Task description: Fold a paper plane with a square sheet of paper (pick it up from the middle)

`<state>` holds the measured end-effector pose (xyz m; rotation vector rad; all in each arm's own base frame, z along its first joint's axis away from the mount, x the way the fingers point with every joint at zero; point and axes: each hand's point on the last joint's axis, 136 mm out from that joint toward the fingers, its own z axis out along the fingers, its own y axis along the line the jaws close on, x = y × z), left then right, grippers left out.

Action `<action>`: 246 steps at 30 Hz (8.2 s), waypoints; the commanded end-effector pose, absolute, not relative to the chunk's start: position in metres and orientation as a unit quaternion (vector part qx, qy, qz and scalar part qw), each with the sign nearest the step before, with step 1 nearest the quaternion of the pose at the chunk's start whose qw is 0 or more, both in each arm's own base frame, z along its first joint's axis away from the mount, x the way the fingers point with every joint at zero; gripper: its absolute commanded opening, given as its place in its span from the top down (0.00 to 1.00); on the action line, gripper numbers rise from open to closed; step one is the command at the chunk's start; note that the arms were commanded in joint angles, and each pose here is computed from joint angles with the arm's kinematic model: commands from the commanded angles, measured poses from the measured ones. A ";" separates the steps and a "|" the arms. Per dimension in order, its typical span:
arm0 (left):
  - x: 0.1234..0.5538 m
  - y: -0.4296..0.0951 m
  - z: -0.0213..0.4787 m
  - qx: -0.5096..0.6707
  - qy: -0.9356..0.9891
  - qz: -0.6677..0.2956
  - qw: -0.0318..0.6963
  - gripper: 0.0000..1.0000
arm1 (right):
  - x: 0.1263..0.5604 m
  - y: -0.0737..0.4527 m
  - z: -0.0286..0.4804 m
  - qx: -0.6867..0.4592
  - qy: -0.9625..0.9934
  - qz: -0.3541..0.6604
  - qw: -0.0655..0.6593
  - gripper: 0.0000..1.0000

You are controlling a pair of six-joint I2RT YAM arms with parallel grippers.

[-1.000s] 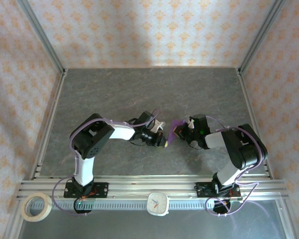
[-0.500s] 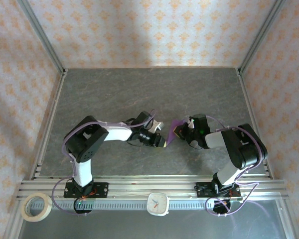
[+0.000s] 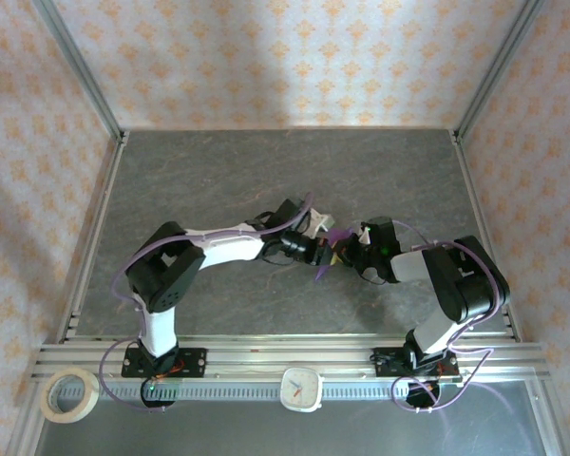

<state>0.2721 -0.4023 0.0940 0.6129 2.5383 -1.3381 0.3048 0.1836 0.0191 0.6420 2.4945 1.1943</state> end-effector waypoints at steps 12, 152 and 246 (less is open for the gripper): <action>0.275 -0.402 0.040 0.208 0.888 -0.404 0.068 0.98 | 0.297 0.162 -0.017 0.250 0.895 0.339 0.144 0.97; 0.296 -0.368 -0.001 0.148 0.933 -0.320 0.078 1.00 | 0.278 0.188 0.002 0.197 0.898 0.372 0.124 1.00; 0.325 -0.320 0.064 0.081 0.923 -0.344 0.156 0.78 | 0.289 0.157 0.043 0.263 0.855 0.403 0.195 0.75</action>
